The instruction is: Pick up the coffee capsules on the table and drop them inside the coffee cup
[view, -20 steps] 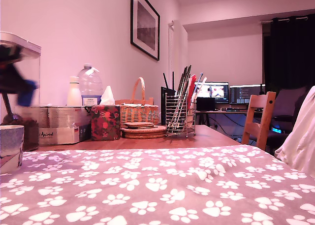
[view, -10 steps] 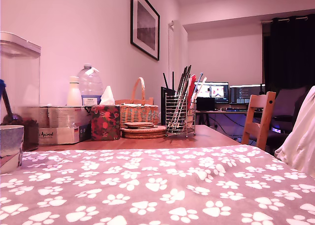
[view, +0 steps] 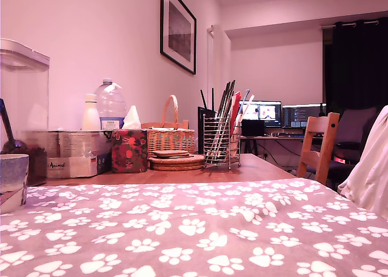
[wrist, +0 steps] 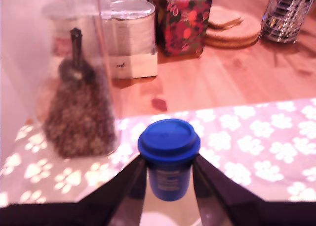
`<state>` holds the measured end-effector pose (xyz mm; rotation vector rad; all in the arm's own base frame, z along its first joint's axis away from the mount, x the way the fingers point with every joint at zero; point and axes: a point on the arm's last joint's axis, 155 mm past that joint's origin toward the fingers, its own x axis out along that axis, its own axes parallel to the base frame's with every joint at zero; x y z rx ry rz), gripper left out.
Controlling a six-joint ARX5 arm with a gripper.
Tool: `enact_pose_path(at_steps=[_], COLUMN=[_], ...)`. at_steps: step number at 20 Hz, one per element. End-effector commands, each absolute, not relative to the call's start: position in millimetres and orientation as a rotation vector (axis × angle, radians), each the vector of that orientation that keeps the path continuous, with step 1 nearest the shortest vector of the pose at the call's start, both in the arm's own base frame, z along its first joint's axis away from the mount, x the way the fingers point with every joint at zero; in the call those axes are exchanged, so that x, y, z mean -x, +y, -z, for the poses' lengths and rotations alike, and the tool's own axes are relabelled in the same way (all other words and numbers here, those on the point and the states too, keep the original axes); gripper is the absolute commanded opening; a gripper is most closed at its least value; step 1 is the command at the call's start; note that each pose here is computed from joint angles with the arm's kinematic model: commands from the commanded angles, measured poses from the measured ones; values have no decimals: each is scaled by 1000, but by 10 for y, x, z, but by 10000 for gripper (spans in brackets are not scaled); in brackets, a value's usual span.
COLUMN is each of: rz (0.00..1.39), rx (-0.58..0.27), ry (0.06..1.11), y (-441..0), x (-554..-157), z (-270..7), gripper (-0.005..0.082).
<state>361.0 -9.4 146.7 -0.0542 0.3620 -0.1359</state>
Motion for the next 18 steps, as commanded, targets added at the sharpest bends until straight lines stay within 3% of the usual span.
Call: enact_pose_path(at_steps=[1, 14, 18], rz=[124, 118, 119], rx=[51, 88, 96], ry=[386, 399, 451], y=[-68, -69, -75], x=[-3564, -3569, -3618], z=[-1363, -1333, -1278], gripper=[123, 123, 123])
